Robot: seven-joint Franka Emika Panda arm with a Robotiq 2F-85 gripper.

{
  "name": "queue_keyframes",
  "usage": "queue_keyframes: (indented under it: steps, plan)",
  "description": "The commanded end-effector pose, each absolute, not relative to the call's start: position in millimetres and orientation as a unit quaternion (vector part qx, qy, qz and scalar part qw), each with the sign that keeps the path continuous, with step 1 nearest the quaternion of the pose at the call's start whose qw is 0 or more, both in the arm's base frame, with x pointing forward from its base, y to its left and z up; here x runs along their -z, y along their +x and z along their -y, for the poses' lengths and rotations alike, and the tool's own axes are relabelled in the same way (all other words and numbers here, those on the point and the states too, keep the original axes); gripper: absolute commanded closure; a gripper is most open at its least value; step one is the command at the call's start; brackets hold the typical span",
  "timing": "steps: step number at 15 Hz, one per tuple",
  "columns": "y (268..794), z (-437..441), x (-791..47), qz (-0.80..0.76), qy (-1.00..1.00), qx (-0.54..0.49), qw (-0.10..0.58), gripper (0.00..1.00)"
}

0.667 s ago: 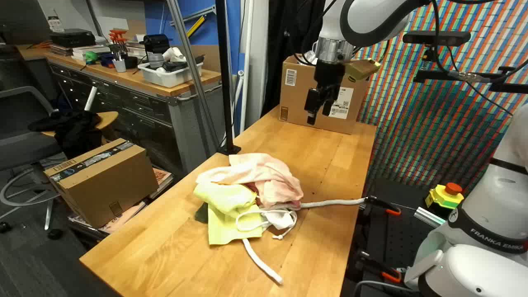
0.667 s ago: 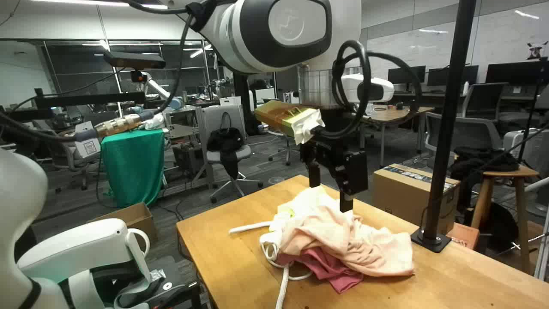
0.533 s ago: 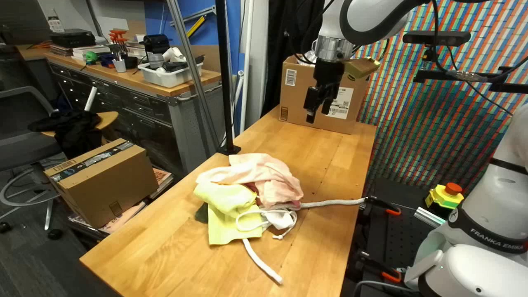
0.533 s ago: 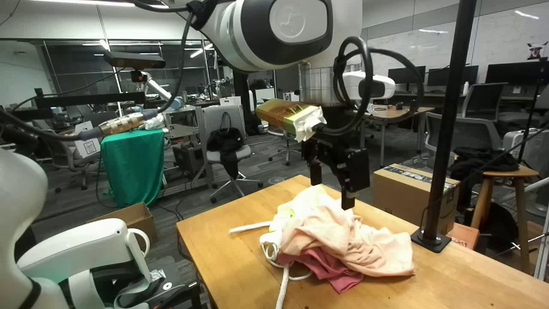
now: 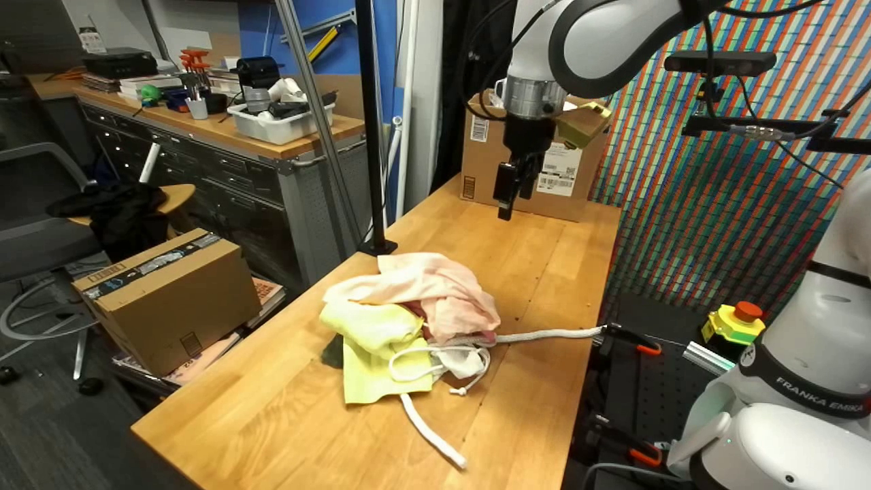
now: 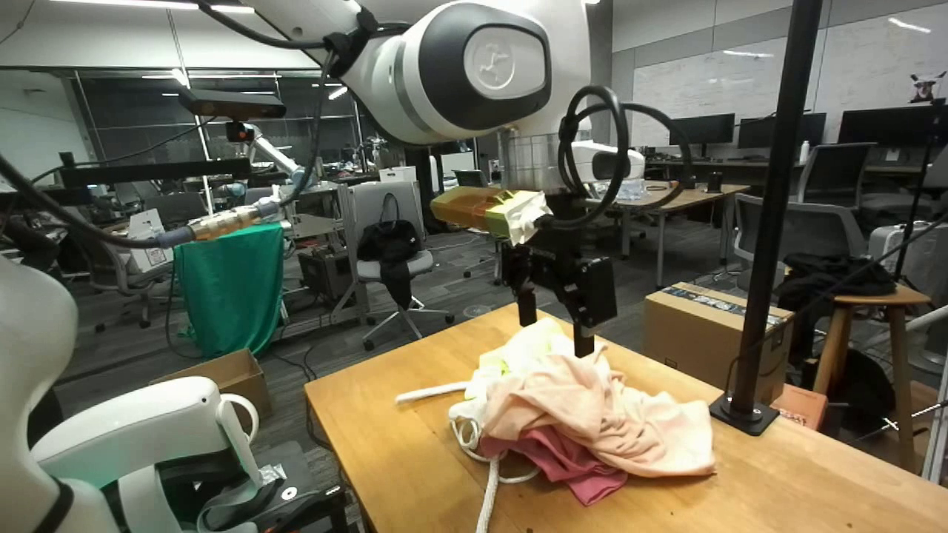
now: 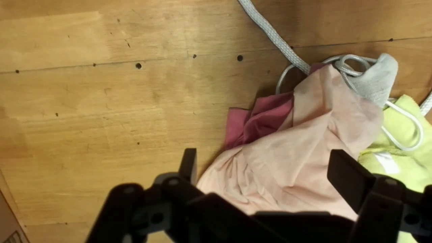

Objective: Separate the objects on the heap

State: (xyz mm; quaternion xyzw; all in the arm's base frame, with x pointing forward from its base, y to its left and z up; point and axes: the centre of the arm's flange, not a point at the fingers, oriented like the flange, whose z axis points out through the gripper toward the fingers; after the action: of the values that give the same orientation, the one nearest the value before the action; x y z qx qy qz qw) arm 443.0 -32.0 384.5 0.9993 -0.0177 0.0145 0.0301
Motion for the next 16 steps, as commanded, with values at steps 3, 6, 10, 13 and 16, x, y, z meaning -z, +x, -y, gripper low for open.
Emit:
queue_keyframes:
  steps: [3, 6, 10, 13, 16]
  plan:
    - [482.0, -34.8, -366.5, -0.080, 0.994, -0.051, 0.056, 0.00]
    - [505.5, -57.6, -347.5, -0.107, 0.990, -0.075, 0.054, 0.00]
    - [539.4, -65.9, -313.4, -0.115, 0.986, -0.107, 0.048, 0.00]
    - [559.7, -64.5, -288.0, -0.115, 0.986, -0.106, 0.051, 0.00]
    - [578.0, -61.7, -261.2, -0.111, 0.987, -0.095, 0.059, 0.00]
